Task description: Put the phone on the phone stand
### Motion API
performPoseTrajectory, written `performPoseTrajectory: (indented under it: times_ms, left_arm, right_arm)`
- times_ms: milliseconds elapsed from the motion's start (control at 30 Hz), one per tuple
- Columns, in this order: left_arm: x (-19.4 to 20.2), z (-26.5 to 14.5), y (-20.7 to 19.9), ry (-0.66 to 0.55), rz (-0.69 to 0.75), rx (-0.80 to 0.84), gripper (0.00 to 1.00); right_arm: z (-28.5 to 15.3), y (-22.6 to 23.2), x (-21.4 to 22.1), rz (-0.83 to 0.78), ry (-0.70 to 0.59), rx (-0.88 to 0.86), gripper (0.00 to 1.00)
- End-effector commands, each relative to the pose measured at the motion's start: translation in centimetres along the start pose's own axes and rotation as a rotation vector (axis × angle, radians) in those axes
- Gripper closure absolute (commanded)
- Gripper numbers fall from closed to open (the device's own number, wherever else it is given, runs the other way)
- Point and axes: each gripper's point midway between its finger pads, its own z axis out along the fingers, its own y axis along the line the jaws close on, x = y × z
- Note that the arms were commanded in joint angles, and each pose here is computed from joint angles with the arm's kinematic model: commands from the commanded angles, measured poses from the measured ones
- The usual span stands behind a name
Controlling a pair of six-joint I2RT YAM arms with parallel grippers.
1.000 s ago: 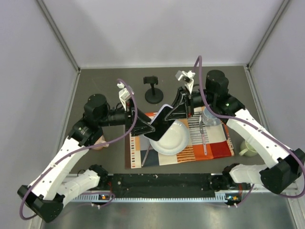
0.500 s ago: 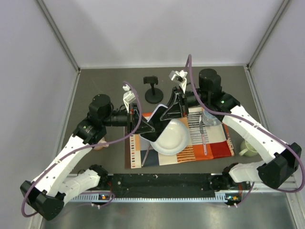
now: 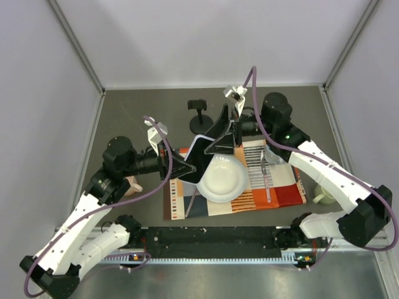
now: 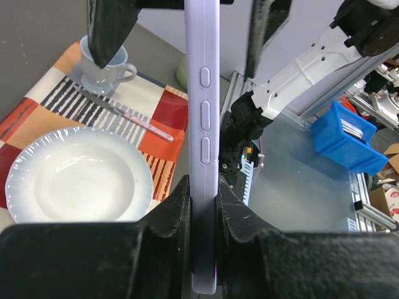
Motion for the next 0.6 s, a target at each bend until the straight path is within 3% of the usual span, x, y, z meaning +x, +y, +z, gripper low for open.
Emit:
performPoseTrajectory:
  times_ms: [0,167,300,567]
  left_arm:
    - [-3.5,-0.2,-2.0,-0.143,0.103,0.061,1.00]
    - [-3.4,-0.2,-1.9,-0.141,0.102,0.065,1.00]
    - [-3.7,0.0,-1.8,-0.142,0.094,0.063,1.00]
    - [-4.5,0.3,-2.1,-0.150,0.103,0.089,1.00]
  right_arm:
    - [0.2,1.6,-1.8,-0.057,-0.057,-0.056,0.23]
    - [0.2,2.5,-1.9,-0.042,-0.083,-0.123,0.32]
    - [0.5,3.2,-1.8,-0.047,-0.069,-0.183,0.49]
    - [0.6,3.2,-1.2,-0.047,-0.038,-0.211,0.57]
